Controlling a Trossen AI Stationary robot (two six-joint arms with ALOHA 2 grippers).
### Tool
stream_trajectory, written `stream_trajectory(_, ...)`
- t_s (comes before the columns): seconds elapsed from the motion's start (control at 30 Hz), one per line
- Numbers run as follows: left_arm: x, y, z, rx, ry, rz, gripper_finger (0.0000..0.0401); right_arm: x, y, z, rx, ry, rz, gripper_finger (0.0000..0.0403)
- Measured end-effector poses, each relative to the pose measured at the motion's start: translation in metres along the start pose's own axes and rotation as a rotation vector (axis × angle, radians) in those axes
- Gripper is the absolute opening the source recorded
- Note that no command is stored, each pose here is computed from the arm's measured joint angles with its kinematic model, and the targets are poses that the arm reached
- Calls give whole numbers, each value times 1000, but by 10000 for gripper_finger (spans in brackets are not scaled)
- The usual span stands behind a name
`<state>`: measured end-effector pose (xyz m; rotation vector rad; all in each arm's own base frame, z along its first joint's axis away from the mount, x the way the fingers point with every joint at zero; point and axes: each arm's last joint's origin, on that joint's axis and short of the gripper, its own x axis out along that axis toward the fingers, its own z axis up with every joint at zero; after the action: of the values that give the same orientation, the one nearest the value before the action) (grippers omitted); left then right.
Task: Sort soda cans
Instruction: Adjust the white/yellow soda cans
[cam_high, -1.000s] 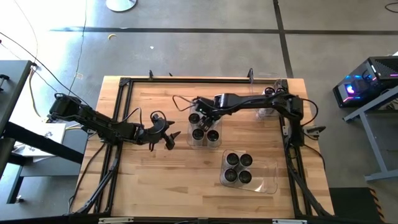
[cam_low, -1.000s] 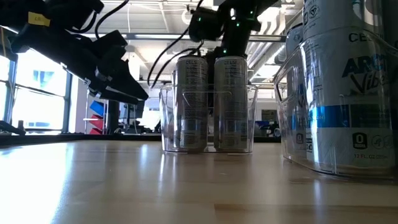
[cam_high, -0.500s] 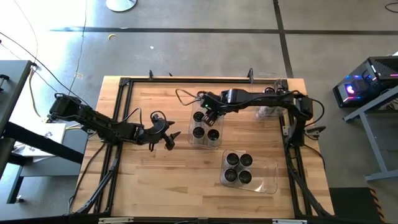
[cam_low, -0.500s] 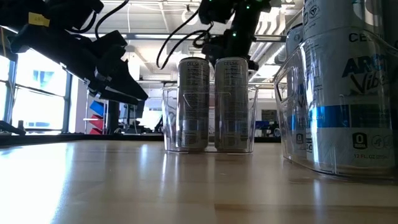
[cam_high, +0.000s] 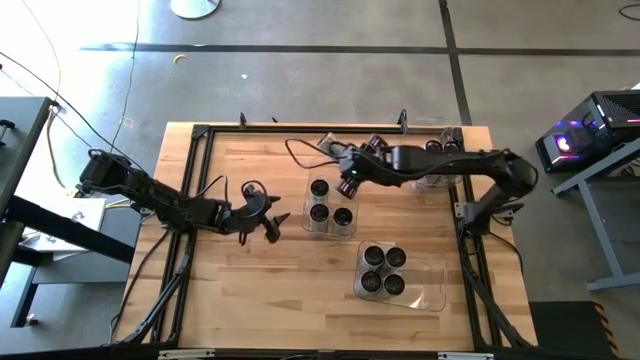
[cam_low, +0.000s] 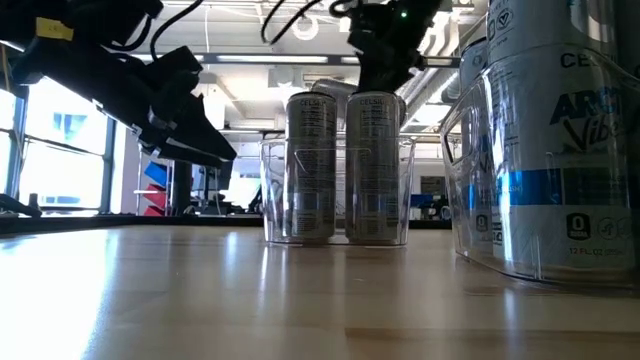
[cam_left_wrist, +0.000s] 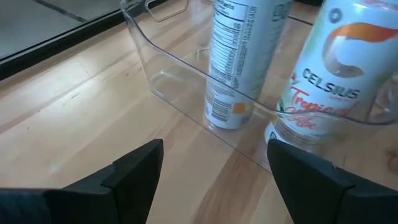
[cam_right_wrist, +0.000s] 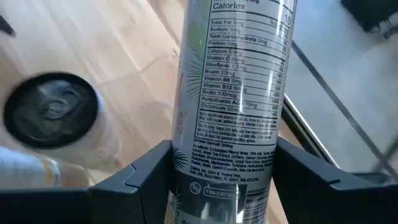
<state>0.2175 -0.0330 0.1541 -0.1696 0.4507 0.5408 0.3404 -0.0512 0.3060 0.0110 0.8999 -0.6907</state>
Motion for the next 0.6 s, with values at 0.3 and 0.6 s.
stream_trajectory(0.3, -5, -8, 4, 26, -69, -14, 282, -7, -14, -54, 127, -374, 187, 218)
stream_trajectory(0.6, -15, -13, 48, 139, -450, 5, 282, 2, 2, -88, 55, -770, 430, 217)
